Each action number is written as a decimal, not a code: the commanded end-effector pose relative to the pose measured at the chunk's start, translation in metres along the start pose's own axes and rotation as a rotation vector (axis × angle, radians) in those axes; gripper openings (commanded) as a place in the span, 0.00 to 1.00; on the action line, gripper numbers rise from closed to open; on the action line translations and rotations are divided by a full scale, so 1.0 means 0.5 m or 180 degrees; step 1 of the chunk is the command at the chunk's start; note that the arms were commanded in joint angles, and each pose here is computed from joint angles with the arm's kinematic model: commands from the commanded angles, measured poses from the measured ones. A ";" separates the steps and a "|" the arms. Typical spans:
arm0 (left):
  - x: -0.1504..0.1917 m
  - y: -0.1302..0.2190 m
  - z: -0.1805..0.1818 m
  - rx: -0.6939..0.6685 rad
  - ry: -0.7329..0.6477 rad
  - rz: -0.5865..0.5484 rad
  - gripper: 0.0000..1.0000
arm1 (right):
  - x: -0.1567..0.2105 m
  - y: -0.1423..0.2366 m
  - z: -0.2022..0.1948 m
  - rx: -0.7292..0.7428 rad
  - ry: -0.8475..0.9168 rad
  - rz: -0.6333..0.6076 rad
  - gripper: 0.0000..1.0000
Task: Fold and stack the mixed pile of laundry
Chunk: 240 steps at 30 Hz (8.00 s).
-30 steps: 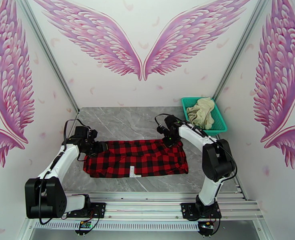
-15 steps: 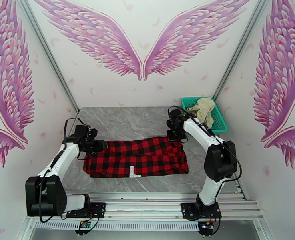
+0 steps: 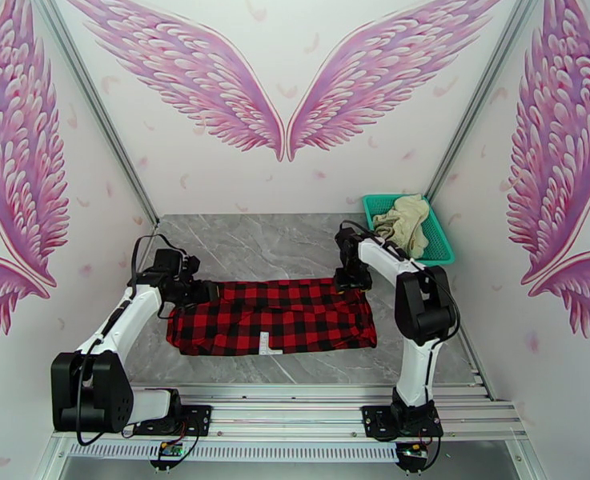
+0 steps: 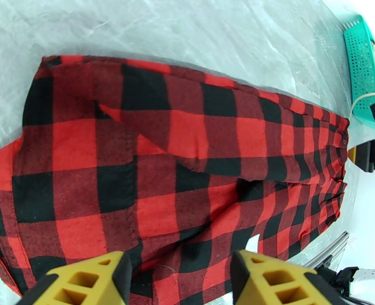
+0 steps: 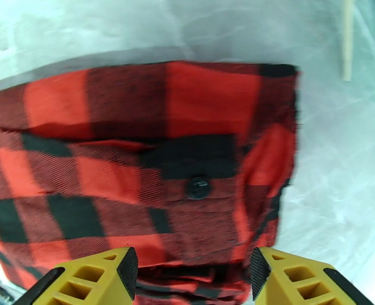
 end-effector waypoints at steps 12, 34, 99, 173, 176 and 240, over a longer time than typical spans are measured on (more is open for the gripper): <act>-0.105 -0.134 -0.070 0.0049 -0.0144 -0.0088 0.15 | 0.014 0.010 0.096 -0.0815 -0.0426 -0.0205 0.40; -0.064 -0.253 0.089 -0.0756 0.0536 0.0133 0.00 | -0.015 -0.087 0.025 0.0061 -0.0484 -0.0102 0.35; -0.685 -0.454 0.133 0.0778 0.2101 -0.1797 0.00 | 0.200 -0.112 0.192 -0.0073 -0.0284 0.0513 0.24; -0.465 -0.617 -0.294 0.1149 0.0742 -0.0478 0.05 | 0.219 0.114 0.164 -0.0726 -0.0244 -0.0326 0.34; -0.494 -0.568 -0.311 0.1171 0.0631 -0.0600 0.11 | 0.231 0.112 0.159 -0.0791 -0.0300 -0.0285 0.36; 0.375 -0.182 -0.140 0.0550 0.0185 0.1436 0.45 | 0.447 -0.077 0.211 -0.2159 -0.0601 0.1193 0.46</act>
Point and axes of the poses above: each hand's point on the last joint's axis, 136 mm out from that joint toward the fingers, its own y axis back along the fingers, its own z axis along the line the jaws close on, x = y × z, the point moved 4 cm from there along y, back along the fingers, and after that the axes turned 7 degrees about -y, right-handed, at the moved point
